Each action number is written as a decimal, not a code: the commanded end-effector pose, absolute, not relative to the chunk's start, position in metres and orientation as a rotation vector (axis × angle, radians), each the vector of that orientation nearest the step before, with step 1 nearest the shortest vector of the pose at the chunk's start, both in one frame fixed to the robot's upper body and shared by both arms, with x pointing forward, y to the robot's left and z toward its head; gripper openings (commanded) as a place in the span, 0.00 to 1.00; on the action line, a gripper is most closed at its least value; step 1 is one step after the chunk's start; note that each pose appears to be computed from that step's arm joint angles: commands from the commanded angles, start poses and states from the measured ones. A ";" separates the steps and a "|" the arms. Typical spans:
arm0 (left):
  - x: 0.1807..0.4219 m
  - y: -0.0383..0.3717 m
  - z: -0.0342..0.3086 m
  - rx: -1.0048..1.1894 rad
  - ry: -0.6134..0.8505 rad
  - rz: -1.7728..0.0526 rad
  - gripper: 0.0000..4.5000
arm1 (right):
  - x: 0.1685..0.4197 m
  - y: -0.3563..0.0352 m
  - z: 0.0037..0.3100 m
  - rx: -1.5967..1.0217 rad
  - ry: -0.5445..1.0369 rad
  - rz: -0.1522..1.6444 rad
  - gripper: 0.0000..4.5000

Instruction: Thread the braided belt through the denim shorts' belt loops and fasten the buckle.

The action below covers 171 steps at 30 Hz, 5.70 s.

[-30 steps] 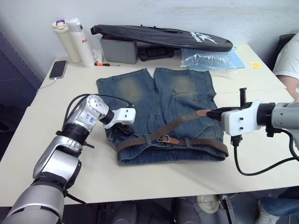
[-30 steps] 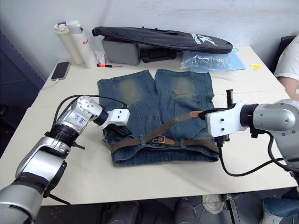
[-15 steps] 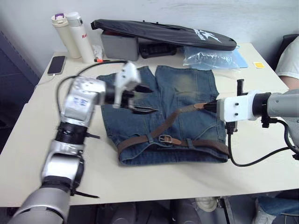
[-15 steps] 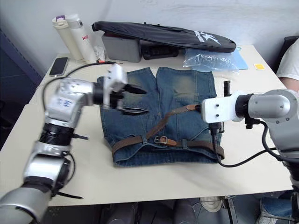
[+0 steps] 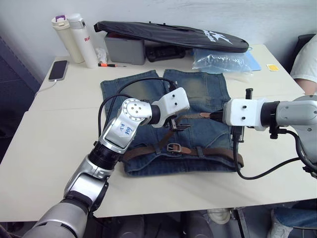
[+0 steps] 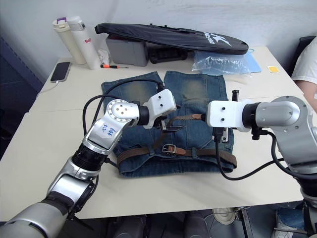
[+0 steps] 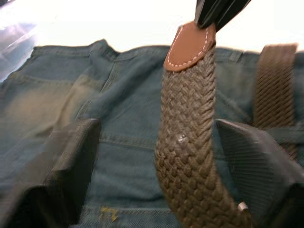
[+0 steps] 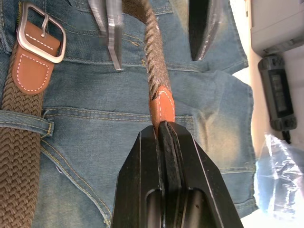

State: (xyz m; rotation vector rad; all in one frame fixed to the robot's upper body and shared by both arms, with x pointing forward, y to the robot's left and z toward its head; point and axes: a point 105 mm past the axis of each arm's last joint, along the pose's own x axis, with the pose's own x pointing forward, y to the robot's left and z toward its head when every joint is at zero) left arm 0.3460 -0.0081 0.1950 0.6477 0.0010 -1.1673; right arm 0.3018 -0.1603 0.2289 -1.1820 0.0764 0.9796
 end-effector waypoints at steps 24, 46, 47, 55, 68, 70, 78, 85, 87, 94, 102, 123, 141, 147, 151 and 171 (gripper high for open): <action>0.358 0.027 0.198 0.308 0.131 -1.074 0.00 | 0.292 -0.184 0.261 -0.943 0.099 0.859 0.71; 0.332 0.113 0.152 0.139 0.442 -1.056 0.00 | 0.243 -0.149 0.173 -0.606 0.284 1.024 0.98; 0.330 0.116 0.150 0.168 0.445 -1.060 0.00 | 0.243 -0.148 0.172 -0.625 0.287 1.035 0.98; 0.321 0.130 0.135 0.276 0.459 -1.051 0.00 | 0.246 -0.129 0.158 -1.028 0.148 1.121 0.98; 0.325 0.117 0.141 0.266 0.399 -1.063 0.00 | 0.258 -0.115 0.133 -0.996 0.108 1.060 0.98; 0.326 0.114 0.143 0.267 0.392 -1.073 0.00 | 0.261 -0.110 0.130 -0.994 0.100 1.057 0.98; 0.332 0.121 0.150 0.318 0.384 -1.067 0.00 | 0.278 -0.108 0.115 -1.070 0.100 0.983 0.98; 0.333 0.123 0.149 0.325 0.384 -1.063 0.00 | 0.286 -0.115 0.129 -0.941 0.106 0.899 0.61; 0.333 0.122 0.148 0.323 0.382 -1.064 0.00 | 0.286 -0.113 0.133 -0.865 0.111 0.893 0.38; 0.334 0.120 0.147 0.317 0.381 -1.068 0.00 | 0.274 -0.113 0.138 -0.771 0.157 0.965 0.01; 0.335 0.116 0.147 0.322 0.374 -1.076 0.00 | 0.277 -0.117 0.129 -0.846 0.187 0.975 0.01; 0.342 0.067 0.144 0.213 0.392 -1.066 0.00 | 0.302 -0.116 0.149 -0.410 0.165 0.634 0.01; 0.344 0.041 0.141 0.220 0.380 -1.061 0.00 | 0.298 -0.101 0.162 -0.268 0.144 0.655 0.01; 0.347 0.028 0.150 0.189 0.344 -1.066 0.00 | 0.293 -0.097 0.155 -0.352 0.167 0.701 0.01; 0.348 0.022 0.154 0.187 0.329 -1.080 0.00 | 0.287 -0.095 0.147 -0.473 0.187 0.754 0.01; 0.339 0.001 0.145 0.281 0.322 -1.200 0.00 | 0.254 -0.122 0.179 -0.672 0.207 0.996 0.99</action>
